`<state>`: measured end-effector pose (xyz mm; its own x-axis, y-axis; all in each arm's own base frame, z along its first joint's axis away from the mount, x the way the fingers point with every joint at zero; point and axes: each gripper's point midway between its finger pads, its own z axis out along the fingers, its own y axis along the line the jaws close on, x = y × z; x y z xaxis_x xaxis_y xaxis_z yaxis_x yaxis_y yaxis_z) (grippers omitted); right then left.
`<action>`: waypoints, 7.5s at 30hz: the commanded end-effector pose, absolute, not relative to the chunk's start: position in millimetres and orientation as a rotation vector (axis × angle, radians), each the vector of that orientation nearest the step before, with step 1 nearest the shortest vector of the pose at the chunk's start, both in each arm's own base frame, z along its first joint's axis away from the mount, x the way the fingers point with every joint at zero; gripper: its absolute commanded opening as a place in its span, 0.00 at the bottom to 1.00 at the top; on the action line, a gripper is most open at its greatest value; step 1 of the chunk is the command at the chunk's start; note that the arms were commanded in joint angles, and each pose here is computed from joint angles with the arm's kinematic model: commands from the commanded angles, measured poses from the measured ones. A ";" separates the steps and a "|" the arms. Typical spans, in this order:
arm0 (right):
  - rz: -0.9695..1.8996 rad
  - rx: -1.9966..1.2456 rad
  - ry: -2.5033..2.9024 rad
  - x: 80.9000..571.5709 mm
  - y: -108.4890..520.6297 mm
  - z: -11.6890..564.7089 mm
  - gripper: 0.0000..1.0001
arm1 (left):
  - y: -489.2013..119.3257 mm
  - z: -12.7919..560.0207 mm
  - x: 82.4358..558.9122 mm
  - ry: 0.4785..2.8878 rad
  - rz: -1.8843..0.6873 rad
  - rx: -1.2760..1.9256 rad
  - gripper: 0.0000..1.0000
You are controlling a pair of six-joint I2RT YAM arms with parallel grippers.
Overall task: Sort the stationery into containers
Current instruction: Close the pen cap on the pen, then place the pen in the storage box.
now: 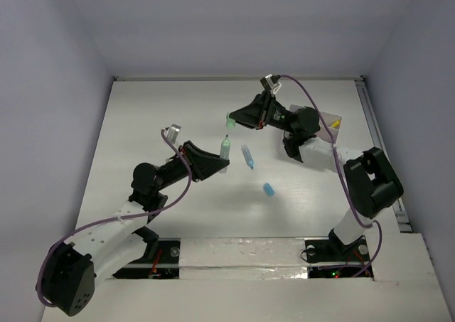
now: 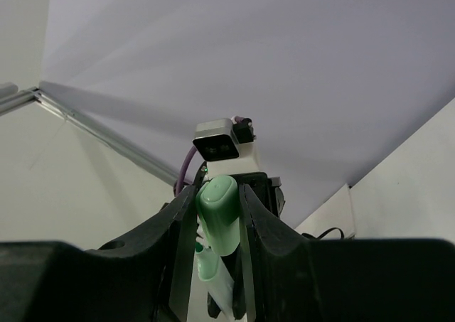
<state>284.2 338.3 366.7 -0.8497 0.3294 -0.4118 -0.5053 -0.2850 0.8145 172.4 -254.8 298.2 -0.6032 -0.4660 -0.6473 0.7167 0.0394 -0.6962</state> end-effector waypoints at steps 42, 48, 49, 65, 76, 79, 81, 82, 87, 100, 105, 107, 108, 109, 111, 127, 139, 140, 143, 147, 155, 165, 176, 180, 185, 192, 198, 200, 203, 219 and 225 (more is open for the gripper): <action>2.110 -0.616 0.919 205.5 322.9 433.3 0.04 | -243.8 308.8 167.8 1.343 -1.787 0.313 0.00; 2.119 -0.622 0.924 202.2 328.3 429.3 0.04 | -240.0 313.3 169.3 1.318 -1.788 0.307 0.00; 2.115 -0.622 0.924 202.2 328.3 428.3 0.04 | -239.8 313.7 169.0 1.317 -1.789 0.307 0.00; 2.050 -0.747 0.824 175.8 330.2 439.7 0.04 | -232.0 338.0 160.7 1.184 -1.891 0.284 0.00; 2.051 -0.641 0.834 179.6 327.0 434.2 0.03 | -226.6 349.0 171.8 1.160 -1.739 0.264 0.00; 2.055 -0.572 0.838 184.3 323.7 433.9 0.03 | -222.6 354.8 176.8 1.141 -1.658 0.258 0.00; 2.067 -0.527 0.851 185.5 323.9 430.5 0.02 | -220.7 356.4 178.2 1.129 -1.633 0.254 0.00; 2.062 -0.517 0.852 186.9 323.8 429.3 0.02 | -219.7 358.0 178.4 1.121 -1.628 0.250 0.00; 2.067 -0.513 0.876 183.5 330.0 418.9 0.03 | -218.7 358.5 180.7 1.116 -1.621 0.237 0.00; 1.899 -0.642 1.112 173.6 359.8 384.8 0.00 | -220.6 362.9 177.6 1.130 -1.641 0.250 0.00; 1.842 -0.672 1.254 171.9 366.7 360.7 0.00 | -220.7 370.6 173.7 1.115 -1.656 0.266 0.00; 1.840 -0.712 1.286 169.8 369.3 356.1 0.00 | -221.8 371.0 172.7 1.116 -1.663 0.277 0.00; 1.844 -0.716 1.332 170.8 371.8 349.3 0.00 | -221.9 373.2 172.0 1.111 -1.664 0.282 0.00; 1.856 -0.746 1.342 167.2 372.5 347.1 0.00 | -222.5 373.4 171.9 1.113 -1.667 0.286 0.00; 1.877 -0.760 1.372 166.0 374.8 343.3 0.00 | -223.3 374.3 171.7 1.114 -1.670 0.292 0.00; 1.837 -0.859 1.711 126.9 393.9 263.7 0.00 | -212.4 396.4 183.8 1.099 -1.558 0.313 0.00; 1.779 -0.832 1.802 118.7 381.3 228.5 0.00 | -190.6 408.2 189.3 1.092 -1.487 0.297 0.00; 1.778 -0.829 1.809 118.7 381.2 226.7 0.00 | -190.5 409.4 189.4 1.084 -1.489 0.298 0.00; 1.805 -0.829 1.814 117.5 383.4 223.9 0.00 | -192.6 411.0 185.3 1.058 -1.551 0.311 0.00; 1.779 -0.824 1.776 121.3 383.2 235.1 0.00 | -194.2 402.9 187.9 1.078 -1.560 0.307 0.00; 1.749 -0.788 1.665 136.1 391.5 272.4 0.00 | -198.4 378.8 183.6 1.140 -1.582 0.313 0.00; 1.608 -0.616 1.566 178.3 388.5 319.0 0.00 | -200.9 360.6 185.7 1.229 -1.535 0.311 0.78; 1.349 -0.343 1.584 255.6 330.0 319.3 0.00 | -186.1 347.9 197.9 1.352 -1.276 0.268 0.99; 1.029 -0.093 1.676 298.0 250.4 287.0 0.00 | -173.2 359.1 201.8 1.395 -1.085 0.287 0.99; 0.562 0.290 1.600 320.6 125.7 277.9 0.00 | -156.7 343.3 210.0 1.494 -0.873 0.273 0.99; 0.133 0.512 1.526 320.9 34.6 265.7 0.00 | -145.4 331.5 204.6 1.499 -0.757 0.260 0.99; -0.088 0.604 1.502 329.5 -9.2 254.0 0.00 | -142.4 323.5 199.6 1.509 -0.727 0.254 0.99; -0.125 0.627 1.503 332.7 -21.2 248.2 0.00 | -144.4 324.8 195.6 1.504 -0.737 0.264 0.99; -0.151 0.647 1.527 339.7 -30.7 237.0 0.00 | -144.4 325.7 193.7 1.499 -0.738 0.265 0.99; -0.098 0.675 1.621 358.5 -22.1 183.4 0.01 | -143.7 328.0 190.9 1.489 -0.736 0.265 0.99; -0.073 0.662 1.668 359.4 -15.4 167.6 0.11 | -144.4 325.6 192.4 1.497 -0.736 0.262 0.99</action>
